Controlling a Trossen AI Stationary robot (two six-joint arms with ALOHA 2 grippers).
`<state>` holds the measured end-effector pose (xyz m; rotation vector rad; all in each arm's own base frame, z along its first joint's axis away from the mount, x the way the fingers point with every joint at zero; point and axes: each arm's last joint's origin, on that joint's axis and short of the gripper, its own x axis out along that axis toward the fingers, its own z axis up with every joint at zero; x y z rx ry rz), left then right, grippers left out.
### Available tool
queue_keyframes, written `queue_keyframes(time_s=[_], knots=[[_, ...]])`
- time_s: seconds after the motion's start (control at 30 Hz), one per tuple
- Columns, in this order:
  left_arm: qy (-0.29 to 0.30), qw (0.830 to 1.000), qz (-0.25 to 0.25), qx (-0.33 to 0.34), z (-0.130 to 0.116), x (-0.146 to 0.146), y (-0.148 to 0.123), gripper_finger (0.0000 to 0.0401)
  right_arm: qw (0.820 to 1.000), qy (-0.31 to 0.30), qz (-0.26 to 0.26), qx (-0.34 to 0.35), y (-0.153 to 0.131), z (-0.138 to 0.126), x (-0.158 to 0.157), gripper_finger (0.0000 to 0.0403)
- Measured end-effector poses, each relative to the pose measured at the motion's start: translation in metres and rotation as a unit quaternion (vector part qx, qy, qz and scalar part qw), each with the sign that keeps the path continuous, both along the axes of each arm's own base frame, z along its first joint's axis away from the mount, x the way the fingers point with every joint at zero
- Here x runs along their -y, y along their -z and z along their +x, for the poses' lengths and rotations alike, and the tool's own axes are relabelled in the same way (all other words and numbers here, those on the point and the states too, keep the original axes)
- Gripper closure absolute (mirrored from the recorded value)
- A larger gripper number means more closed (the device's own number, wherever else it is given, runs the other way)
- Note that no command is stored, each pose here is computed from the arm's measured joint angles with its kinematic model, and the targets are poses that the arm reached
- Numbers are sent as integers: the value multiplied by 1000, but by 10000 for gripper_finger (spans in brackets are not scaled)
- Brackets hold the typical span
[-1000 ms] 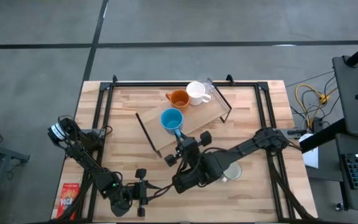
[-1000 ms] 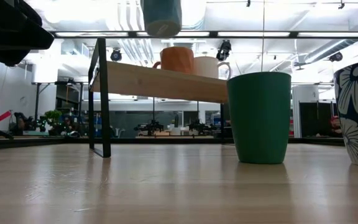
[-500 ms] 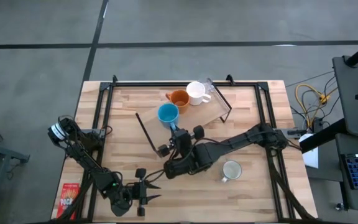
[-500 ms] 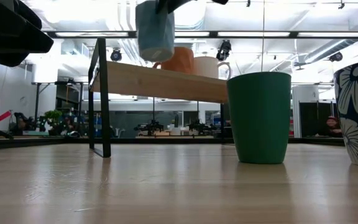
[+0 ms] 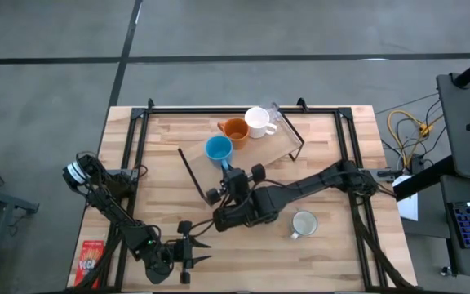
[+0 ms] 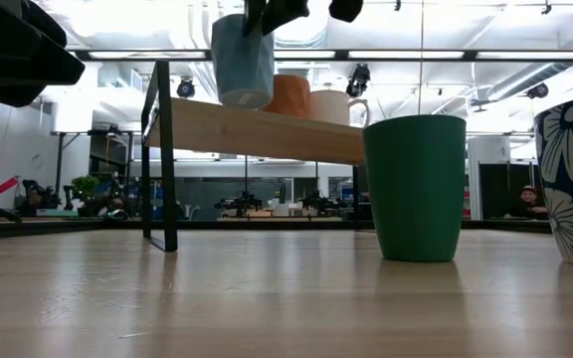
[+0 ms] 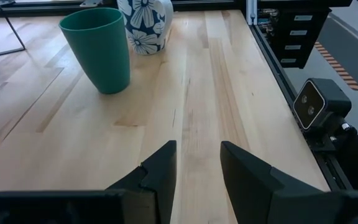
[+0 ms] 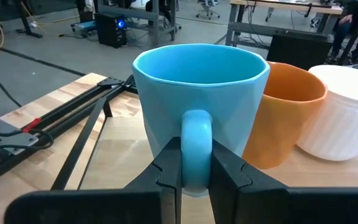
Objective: Stack small to large cups/mugs on shelf
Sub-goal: Put the blue mug on the shelf
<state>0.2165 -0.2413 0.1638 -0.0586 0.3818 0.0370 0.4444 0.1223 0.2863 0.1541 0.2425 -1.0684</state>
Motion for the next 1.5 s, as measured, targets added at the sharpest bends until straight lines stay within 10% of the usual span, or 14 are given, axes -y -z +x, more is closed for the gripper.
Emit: queue_keyframes(time_s=[1.5], knots=[[3, 1000, 0, 0, -1, 1, 0, 290, 1000, -5, 28, 12, 28, 25, 40, 364]])
